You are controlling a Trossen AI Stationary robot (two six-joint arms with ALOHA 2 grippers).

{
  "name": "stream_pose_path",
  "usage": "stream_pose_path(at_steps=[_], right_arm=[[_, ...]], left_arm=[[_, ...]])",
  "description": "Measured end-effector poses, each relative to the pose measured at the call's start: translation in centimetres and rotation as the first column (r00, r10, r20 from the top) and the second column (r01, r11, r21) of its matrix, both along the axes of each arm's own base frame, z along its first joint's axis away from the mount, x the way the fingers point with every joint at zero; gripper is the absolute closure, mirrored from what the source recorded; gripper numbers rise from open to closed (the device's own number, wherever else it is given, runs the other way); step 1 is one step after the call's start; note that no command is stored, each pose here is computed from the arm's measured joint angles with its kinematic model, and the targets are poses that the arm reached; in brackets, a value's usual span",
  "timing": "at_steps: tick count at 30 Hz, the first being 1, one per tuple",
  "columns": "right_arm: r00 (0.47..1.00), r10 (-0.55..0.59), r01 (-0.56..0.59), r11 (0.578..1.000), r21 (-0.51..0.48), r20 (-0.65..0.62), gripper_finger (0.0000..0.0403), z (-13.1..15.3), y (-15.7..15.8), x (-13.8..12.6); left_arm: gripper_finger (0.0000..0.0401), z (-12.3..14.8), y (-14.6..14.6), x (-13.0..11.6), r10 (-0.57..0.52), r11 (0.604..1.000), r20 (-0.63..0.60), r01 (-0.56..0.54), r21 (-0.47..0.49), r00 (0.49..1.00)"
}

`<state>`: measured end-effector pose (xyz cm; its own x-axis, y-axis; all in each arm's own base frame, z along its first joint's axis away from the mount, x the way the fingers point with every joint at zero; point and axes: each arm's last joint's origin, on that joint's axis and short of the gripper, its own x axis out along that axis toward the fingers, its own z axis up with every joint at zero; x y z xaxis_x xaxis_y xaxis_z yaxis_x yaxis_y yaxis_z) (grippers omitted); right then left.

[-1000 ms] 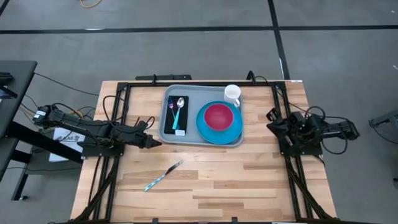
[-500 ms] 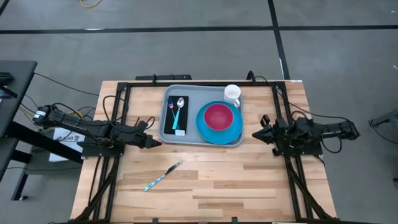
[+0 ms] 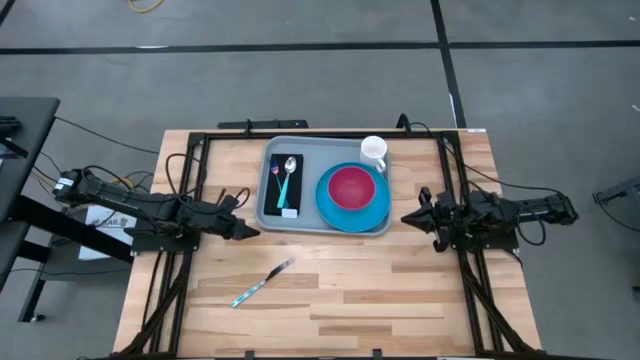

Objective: Set up tray
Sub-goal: Put the white patterned knife on top of the black napkin

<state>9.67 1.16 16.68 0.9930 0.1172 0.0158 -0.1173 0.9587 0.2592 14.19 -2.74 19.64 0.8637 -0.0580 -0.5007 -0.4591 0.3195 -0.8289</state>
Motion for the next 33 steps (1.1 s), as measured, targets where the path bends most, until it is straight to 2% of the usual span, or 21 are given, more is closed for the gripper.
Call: stream_pose_path(at_steps=[4, 6, 8, 10, 12, 15, 18, 21, 23, 28, 30, 33], right_arm=[[1.000, 0.001, -0.001, 1.000, 0.000, 0.000, 0.0403, 0.0, 0.0, 0.0], [1.000, 0.001, -0.001, 1.000, 0.000, 0.000, 0.0403, 0.0, 0.0, 0.0], [1.000, 0.001, -0.001, 1.000, 0.000, 0.000, 0.0403, 0.0, 0.0, 0.0], [1.000, 0.001, -0.001, 1.000, 0.000, 0.000, 0.0403, 0.0, 0.0, 0.0], [1.000, 0.002, -0.002, 1.000, 0.000, 0.000, 0.0403, 0.0, 0.0, 0.0], [1.000, 0.002, -0.002, 1.000, 0.000, 0.000, 0.0403, 0.0, 0.0, 0.0], [1.000, 0.002, -0.002, 1.000, 0.000, -0.001, 0.0403, 0.0, 0.0, 0.0], [1.000, 0.002, -0.002, 1.000, 0.000, -0.001, 0.0403, 0.0, 0.0, 0.0], [1.000, 0.002, -0.002, 1.000, 0.000, -0.002, 0.0403, 0.0, 0.0, 0.0], [1.000, 0.002, -0.002, 1.000, 0.000, -0.003, 0.0403, 0.0, 0.0, 0.0], [1.000, 0.002, -0.002, 1.000, 0.000, -0.003, 0.0403, 0.0, 0.0, 0.0], [1.000, 0.002, -0.002, 1.000, 0.000, -0.003, 0.0403, 0.0, 0.0, 0.0]], left_arm=[[0.0333, 0.0, -0.4, 0.3, -0.113, 0.993, 0.005, 0.113, -0.038, 0.994], [0.0333, 0.2, -0.8, 0.9, -0.160, 0.985, 0.048, 0.162, -0.055, 0.986], [0.0333, 0.8, -1.3, 1.6, -0.213, 0.976, 0.105, 0.217, -0.033, 0.971], [0.0333, 1.4, -1.8, 2.6, -0.264, 0.964, 0.096, 0.264, 0.015, 0.960], [0.0333, 1.8, -2.4, 3.5, -0.311, 0.949, 0.022, 0.309, 0.065, 0.950], [0.0333, 1.9, -3.0, 4.8, -0.348, 0.923, -0.185, 0.370, 0.104, 0.919], [0.0333, 1.7, -3.5, 5.8, -0.323, 0.912, -0.406, 0.395, 0.105, 0.855], [0.0333, 1.4, -4.2, 7.1, -0.302, 0.905, -0.555, 0.416, 0.087, 0.775], [0.0333, 1.3, -5.0, 8.2, -0.317, 0.896, -0.596, 0.439, 0.066, 0.738], [0.0333, 0.8, -7.1, 10.8, -0.354, 0.873, -0.641, 0.486, 0.033, 0.681], [0.0333, 0.6, -7.9, 11.4, -0.351, 0.871, -0.669, 0.491, 0.024, 0.655], [0.0333, 0.2, -8.8, 11.6, -0.336, 0.866, -0.736, 0.500, 0.004, 0.588]])
